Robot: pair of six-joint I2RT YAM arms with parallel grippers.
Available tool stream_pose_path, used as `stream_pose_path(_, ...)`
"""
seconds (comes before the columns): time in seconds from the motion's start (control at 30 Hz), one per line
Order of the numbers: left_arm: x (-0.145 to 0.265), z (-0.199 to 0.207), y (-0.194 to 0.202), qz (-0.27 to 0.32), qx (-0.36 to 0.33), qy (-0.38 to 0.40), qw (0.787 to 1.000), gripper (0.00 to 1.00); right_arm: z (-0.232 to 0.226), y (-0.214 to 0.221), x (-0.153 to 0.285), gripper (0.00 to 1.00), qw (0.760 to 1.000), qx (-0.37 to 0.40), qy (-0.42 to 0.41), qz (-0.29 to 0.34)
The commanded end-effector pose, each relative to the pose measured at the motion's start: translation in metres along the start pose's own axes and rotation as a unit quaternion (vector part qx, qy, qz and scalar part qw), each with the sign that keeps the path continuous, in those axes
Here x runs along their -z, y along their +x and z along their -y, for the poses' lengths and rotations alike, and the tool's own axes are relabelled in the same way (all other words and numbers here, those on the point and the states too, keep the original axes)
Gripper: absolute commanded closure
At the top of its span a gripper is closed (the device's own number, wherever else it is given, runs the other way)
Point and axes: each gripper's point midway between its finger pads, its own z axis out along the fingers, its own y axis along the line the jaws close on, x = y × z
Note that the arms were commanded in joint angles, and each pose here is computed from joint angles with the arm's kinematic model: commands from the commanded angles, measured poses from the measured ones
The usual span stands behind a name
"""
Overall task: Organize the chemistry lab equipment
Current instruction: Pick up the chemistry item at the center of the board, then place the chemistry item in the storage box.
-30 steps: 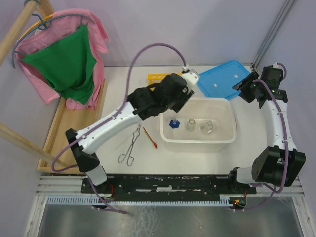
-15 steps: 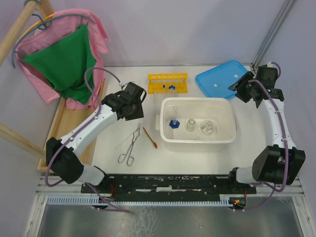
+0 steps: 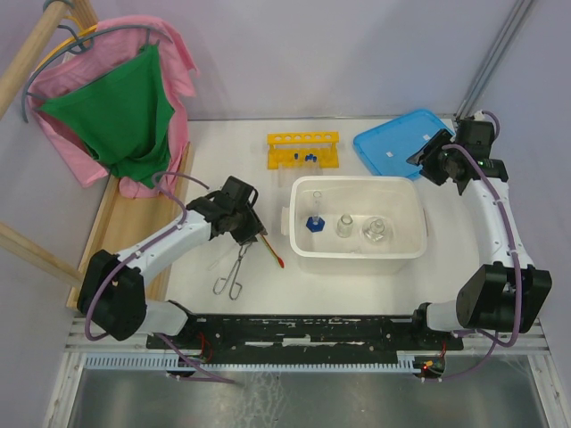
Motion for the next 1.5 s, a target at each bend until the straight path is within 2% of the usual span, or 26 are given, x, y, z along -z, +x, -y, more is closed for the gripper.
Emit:
stream_pose_path(0.0, 0.001, 0.024, -0.015, 0.025, 0.074, 0.036, 0.996, 0.57, -0.011, -0.010, 0.008, 0.43, 1.000, 0.016, -0.010, 0.024)
stream_pose_path(0.4, -0.038, 0.009, 0.019, -0.053, 0.114, -0.007, 0.992, 0.57, -0.011, -0.012, 0.012, 0.43, 0.999, 0.025, -0.007, 0.033)
stream_pose_path(1.0, -0.081, -0.010, 0.044, -0.090, 0.100, -0.054, 0.989, 0.58, -0.007, -0.011, 0.009, 0.43, 0.999, 0.026, 0.002, 0.032)
stream_pose_path(1.13, -0.087, -0.015, 0.047, -0.095, 0.094, -0.063, 0.989, 0.78, -0.006, -0.011, 0.009, 0.43, 0.999, 0.026, 0.003, 0.031)
stream_pose_path(1.3, -0.090, -0.021, 0.051, -0.102, 0.093, -0.072, 0.988, 0.95, -0.006, -0.011, 0.008, 0.43, 0.999, 0.026, 0.004, 0.030)
stream_pose_path(1.47, -0.081, -0.012, 0.041, -0.082, 0.084, -0.056, 0.992, 0.97, -0.005, -0.009, 0.006, 0.43, 0.999, 0.026, 0.004, 0.027)
